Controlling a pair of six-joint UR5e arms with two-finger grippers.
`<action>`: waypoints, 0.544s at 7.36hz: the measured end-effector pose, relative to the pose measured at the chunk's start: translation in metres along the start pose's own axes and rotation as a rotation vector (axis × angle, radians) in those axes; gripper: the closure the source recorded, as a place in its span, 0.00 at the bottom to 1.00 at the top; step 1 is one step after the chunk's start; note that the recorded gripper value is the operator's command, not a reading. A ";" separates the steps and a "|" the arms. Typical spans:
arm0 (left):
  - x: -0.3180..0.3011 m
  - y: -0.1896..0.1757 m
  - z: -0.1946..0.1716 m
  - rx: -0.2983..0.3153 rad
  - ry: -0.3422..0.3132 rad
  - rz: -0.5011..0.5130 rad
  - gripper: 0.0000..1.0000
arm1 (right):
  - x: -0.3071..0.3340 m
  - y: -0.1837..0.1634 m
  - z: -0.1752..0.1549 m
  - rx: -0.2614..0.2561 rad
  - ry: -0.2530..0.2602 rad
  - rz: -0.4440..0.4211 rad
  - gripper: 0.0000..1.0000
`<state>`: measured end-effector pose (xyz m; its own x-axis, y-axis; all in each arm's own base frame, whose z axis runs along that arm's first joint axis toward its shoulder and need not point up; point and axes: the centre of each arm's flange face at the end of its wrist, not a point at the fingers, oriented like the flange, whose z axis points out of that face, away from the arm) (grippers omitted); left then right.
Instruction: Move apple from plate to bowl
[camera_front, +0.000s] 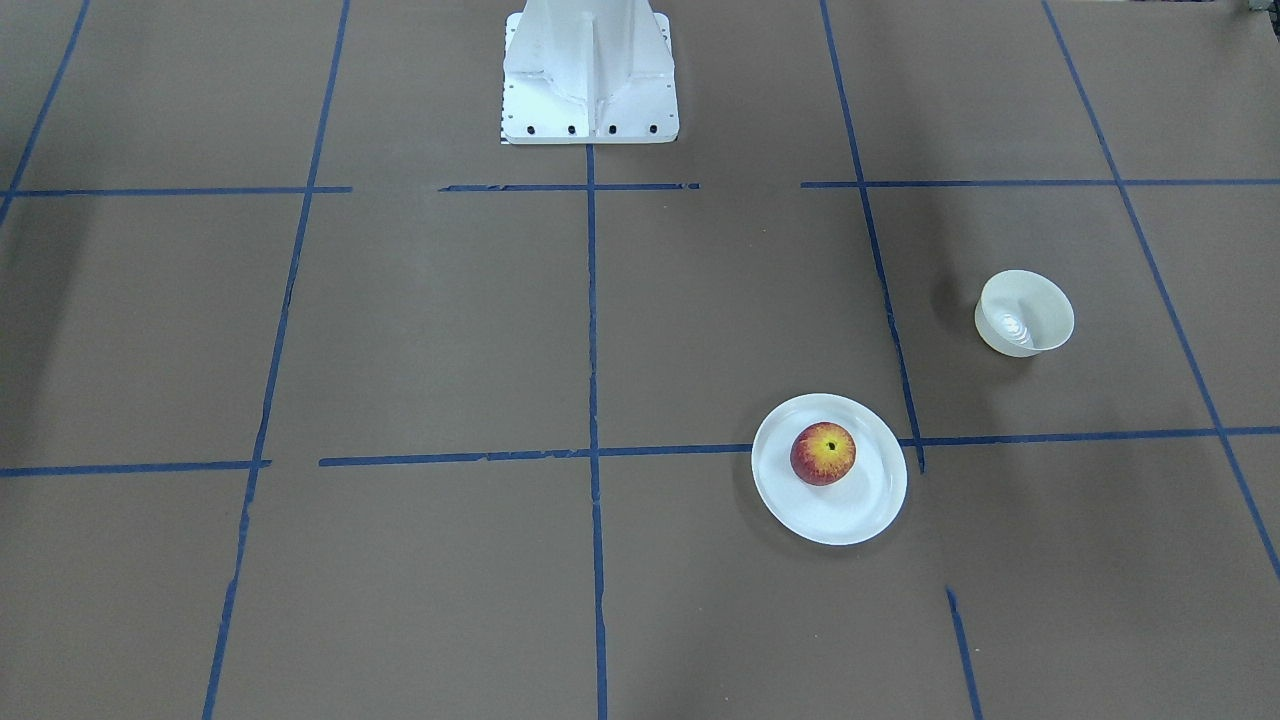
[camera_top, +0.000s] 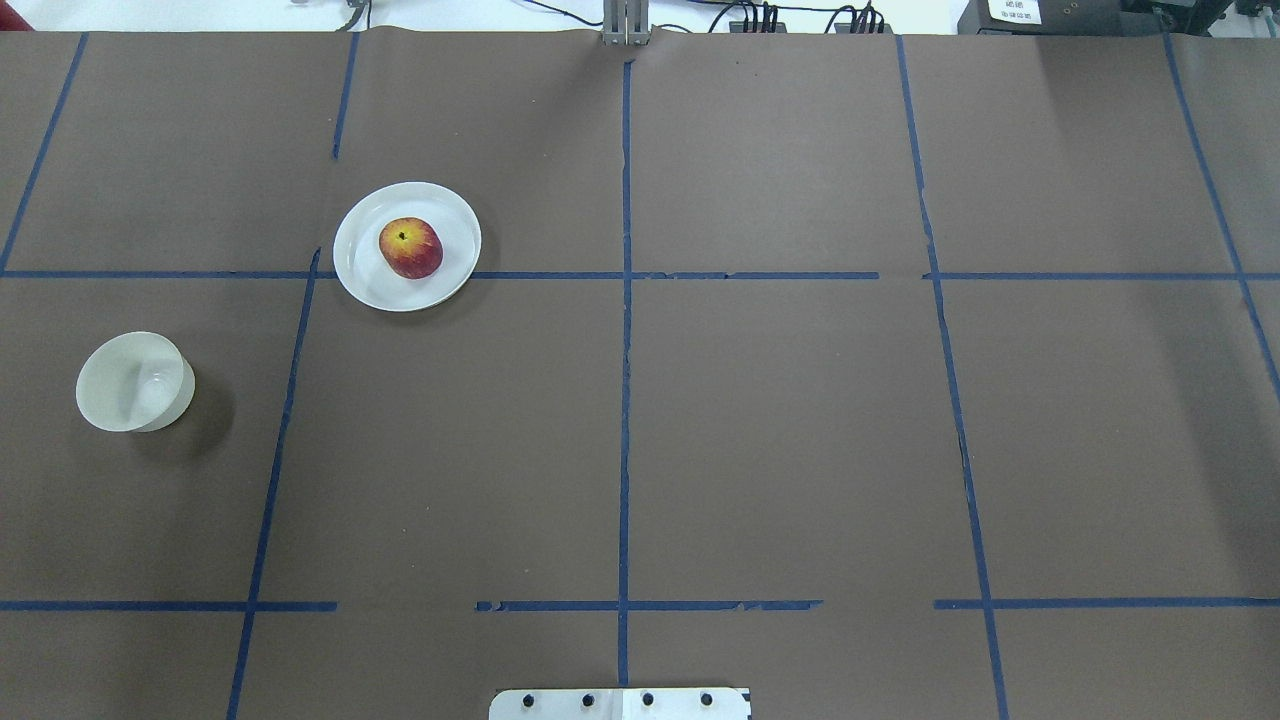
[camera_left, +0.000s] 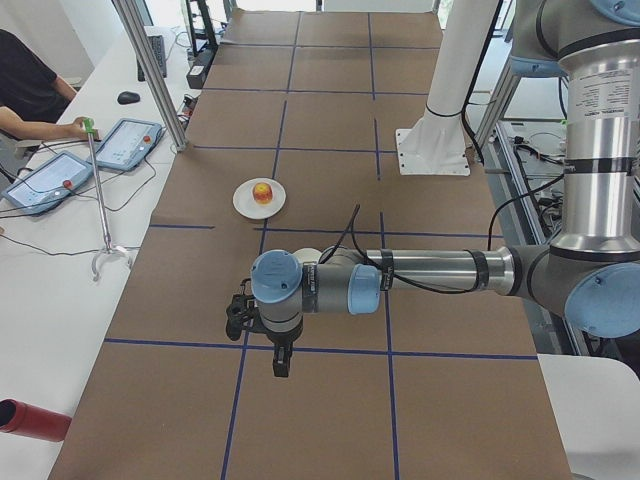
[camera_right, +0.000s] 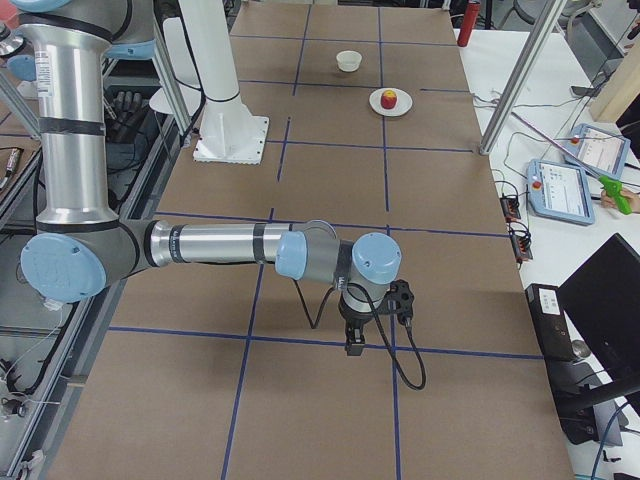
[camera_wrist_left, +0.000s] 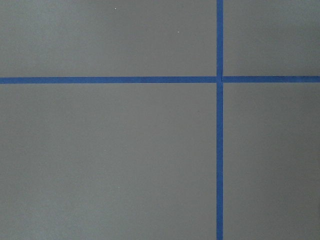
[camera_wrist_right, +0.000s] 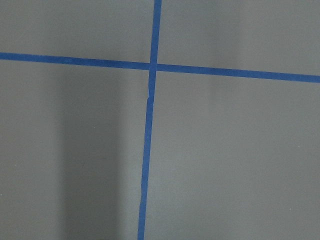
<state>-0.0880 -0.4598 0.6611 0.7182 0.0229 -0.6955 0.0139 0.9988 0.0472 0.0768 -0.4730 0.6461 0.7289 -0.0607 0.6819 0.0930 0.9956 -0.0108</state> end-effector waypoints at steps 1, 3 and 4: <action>0.000 -0.001 0.001 -0.001 0.000 0.001 0.00 | 0.000 0.000 0.000 0.000 0.000 0.000 0.00; 0.002 -0.005 -0.002 0.005 0.000 0.010 0.00 | 0.000 0.000 0.000 0.000 -0.001 0.000 0.00; 0.011 -0.012 -0.011 0.027 -0.002 0.031 0.00 | 0.000 0.000 0.000 0.000 -0.001 0.000 0.00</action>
<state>-0.0877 -0.4714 0.6447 0.7198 0.0534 -0.6921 0.0109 0.9961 0.0881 0.0767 -0.4730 0.6460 0.7284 -0.0607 0.6824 0.0930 0.9956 -0.0107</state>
